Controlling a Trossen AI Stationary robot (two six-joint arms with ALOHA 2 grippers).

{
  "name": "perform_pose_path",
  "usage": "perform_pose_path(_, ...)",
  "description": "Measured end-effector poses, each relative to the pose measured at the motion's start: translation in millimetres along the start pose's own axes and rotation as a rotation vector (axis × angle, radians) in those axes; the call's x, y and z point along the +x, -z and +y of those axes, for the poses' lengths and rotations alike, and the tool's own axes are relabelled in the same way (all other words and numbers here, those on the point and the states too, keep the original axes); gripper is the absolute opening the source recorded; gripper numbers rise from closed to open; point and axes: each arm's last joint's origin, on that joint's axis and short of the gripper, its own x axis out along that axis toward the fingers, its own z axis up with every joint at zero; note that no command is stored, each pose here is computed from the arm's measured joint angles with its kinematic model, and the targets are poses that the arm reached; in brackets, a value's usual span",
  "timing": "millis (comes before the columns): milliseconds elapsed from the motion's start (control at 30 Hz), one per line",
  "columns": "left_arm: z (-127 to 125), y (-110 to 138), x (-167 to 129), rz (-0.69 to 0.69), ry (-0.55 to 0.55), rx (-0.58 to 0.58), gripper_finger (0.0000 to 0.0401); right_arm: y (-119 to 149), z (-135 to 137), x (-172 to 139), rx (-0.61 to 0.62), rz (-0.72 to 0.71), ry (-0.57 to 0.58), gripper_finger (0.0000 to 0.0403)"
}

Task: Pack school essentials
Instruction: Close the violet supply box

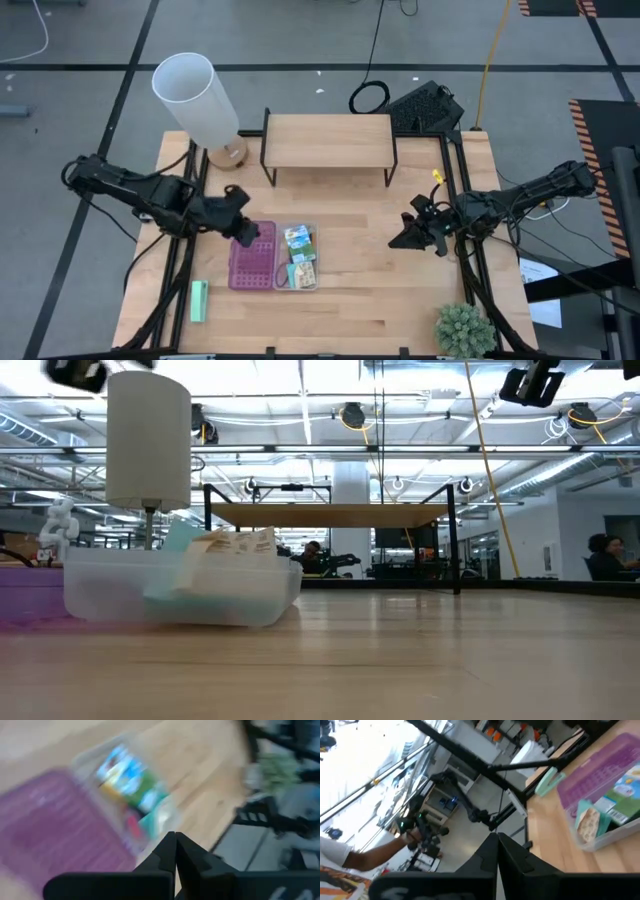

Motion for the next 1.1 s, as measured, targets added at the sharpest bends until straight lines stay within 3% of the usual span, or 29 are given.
perform_pose_path(300, 26.9, 20.3, 16.8, 0.052, -0.272, -0.263, 0.0011, -5.7, -3.9, -0.6, 0.053, -0.167, 0.106, 0.0000)
perform_pose_path(500, 47.1, 30.5, 36.3, 0.084, -0.342, -0.379, 0.0041, -6.5, -4.5, -0.8, 0.122, -0.205, 0.121, 0.0000)
perform_pose_path(800, 71.8, 33.3, 55.1, 0.111, -0.419, -0.393, 0.0133, -7.4, -5.7, -1.2, 0.157, -0.269, 0.158, 0.0000)
perform_pose_path(967, 80.8, 33.4, 60.3, 0.148, -0.448, -0.420, 0.0202, -7.9, -10.6, -1.8, 0.102, -0.259, 0.207, 0.0000)
perform_pose_path(1100, 83.6, 30.9, 61.1, 0.149, -0.461, -0.439, 0.0234, -9.6, -11.9, -2.0, 0.048, -0.247, 0.213, 0.0000)
